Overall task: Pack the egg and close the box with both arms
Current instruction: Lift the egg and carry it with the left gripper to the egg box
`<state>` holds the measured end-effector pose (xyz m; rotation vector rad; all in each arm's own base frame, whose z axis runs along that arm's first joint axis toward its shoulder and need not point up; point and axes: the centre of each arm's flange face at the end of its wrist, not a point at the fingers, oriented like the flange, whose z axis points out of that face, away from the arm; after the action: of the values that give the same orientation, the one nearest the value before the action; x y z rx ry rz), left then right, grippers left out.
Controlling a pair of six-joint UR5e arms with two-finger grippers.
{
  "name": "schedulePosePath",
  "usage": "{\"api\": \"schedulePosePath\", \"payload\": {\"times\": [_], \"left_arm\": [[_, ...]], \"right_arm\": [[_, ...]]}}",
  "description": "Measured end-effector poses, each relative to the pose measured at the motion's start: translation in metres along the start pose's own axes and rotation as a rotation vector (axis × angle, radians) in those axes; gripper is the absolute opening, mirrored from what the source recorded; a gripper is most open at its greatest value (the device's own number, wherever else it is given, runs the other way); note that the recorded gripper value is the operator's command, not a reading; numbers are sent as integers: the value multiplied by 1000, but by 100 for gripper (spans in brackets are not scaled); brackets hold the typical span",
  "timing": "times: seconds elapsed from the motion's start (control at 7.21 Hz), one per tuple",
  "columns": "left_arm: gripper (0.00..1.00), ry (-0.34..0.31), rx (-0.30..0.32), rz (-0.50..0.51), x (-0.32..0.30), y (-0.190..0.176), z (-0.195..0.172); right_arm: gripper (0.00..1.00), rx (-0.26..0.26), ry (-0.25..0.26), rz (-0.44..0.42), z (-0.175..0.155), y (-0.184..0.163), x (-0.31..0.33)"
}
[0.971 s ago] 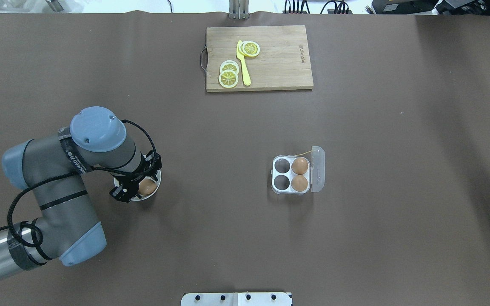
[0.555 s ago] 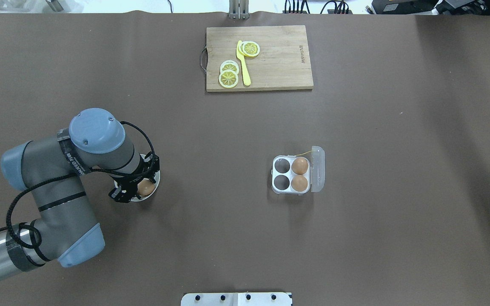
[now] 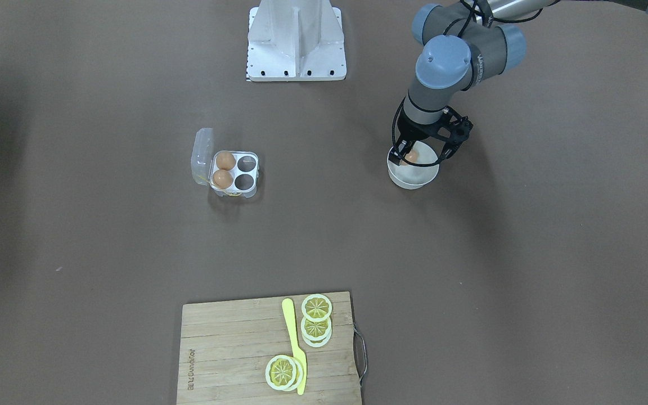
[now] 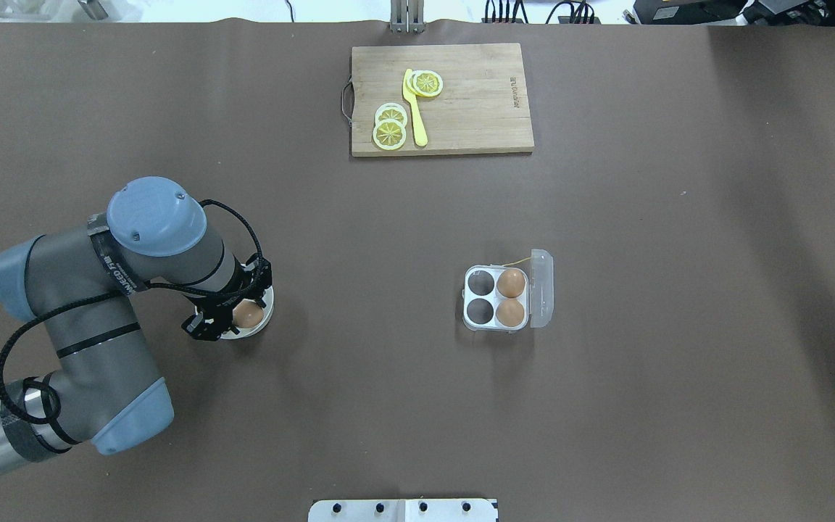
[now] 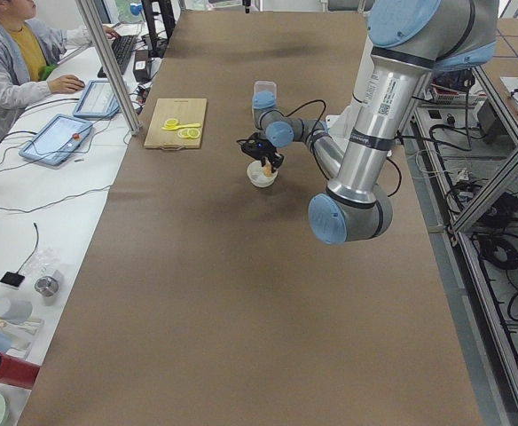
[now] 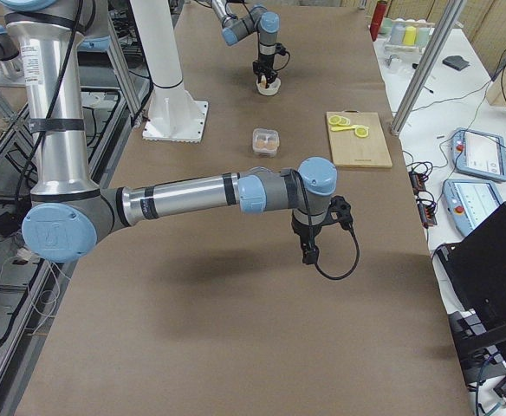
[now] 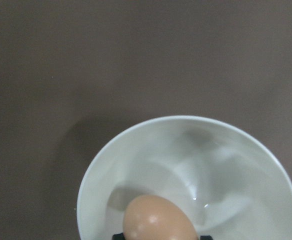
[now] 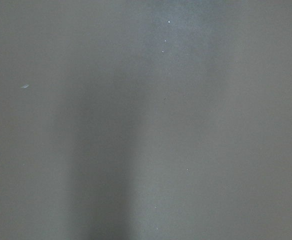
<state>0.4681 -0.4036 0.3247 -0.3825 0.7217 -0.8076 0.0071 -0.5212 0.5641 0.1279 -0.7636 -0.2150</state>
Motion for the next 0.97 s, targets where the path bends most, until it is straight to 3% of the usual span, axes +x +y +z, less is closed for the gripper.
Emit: {"api": "schedulePosePath", "payload": {"times": [0.28, 0.42, 0.69, 0.97], "left_arm": [[0, 23, 7, 171, 4, -3, -22], [0, 67, 11, 344, 13, 4, -43], [0, 183, 83, 704, 45, 31, -86], [0, 297, 140, 986, 79, 66, -111]], "right_arm": [[100, 1, 1, -1, -1, -1, -1], [100, 1, 1, -1, -1, -2, 0], [100, 0, 0, 0, 0, -2, 0], [100, -3, -1, 4, 1, 0, 1]]}}
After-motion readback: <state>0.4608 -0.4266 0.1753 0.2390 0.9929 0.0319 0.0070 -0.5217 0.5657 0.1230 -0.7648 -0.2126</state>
